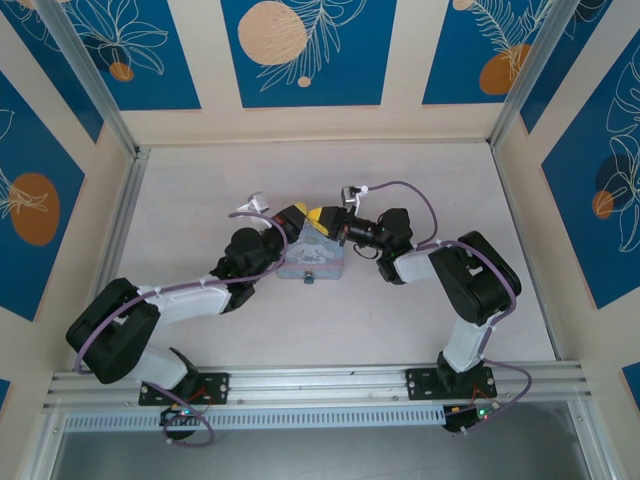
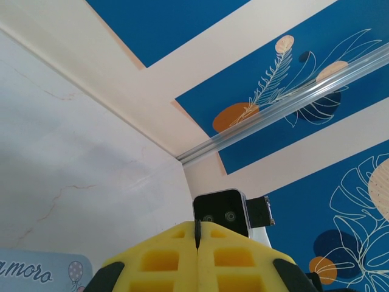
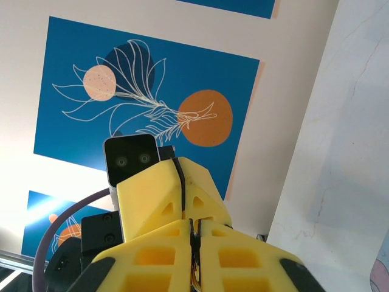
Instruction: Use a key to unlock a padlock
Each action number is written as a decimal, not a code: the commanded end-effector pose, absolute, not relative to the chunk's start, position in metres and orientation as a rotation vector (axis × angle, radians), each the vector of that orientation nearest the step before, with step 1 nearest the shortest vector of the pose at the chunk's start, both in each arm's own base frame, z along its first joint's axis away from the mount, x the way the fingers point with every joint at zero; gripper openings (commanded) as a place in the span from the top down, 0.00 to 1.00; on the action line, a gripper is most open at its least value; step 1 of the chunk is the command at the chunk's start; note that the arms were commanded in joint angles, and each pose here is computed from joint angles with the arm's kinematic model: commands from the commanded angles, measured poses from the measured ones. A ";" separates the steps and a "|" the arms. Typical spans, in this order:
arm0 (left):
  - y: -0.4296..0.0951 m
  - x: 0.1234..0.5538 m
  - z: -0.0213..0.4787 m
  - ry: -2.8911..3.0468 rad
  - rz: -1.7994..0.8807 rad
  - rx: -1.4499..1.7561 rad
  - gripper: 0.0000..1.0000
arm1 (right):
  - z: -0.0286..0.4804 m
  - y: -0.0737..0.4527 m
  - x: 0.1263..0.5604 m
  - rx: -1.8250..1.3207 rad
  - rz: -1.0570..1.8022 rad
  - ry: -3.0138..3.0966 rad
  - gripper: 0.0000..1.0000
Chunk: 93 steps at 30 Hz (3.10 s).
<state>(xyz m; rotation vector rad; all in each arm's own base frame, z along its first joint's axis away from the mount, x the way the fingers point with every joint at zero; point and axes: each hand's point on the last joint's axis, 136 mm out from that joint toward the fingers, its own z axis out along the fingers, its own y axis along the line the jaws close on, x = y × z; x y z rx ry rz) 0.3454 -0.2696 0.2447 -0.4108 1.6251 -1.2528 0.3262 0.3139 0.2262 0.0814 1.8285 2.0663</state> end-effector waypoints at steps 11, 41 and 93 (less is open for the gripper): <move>-0.270 0.343 0.250 1.657 -1.212 -0.410 0.66 | 0.234 0.306 0.320 0.049 2.061 1.799 1.00; -0.257 0.221 0.107 2.447 -0.833 0.302 0.01 | 0.156 0.245 0.295 0.195 1.532 2.273 1.00; -0.359 0.284 0.054 2.227 -1.014 0.284 0.13 | 0.114 0.228 0.331 0.400 1.457 2.306 1.00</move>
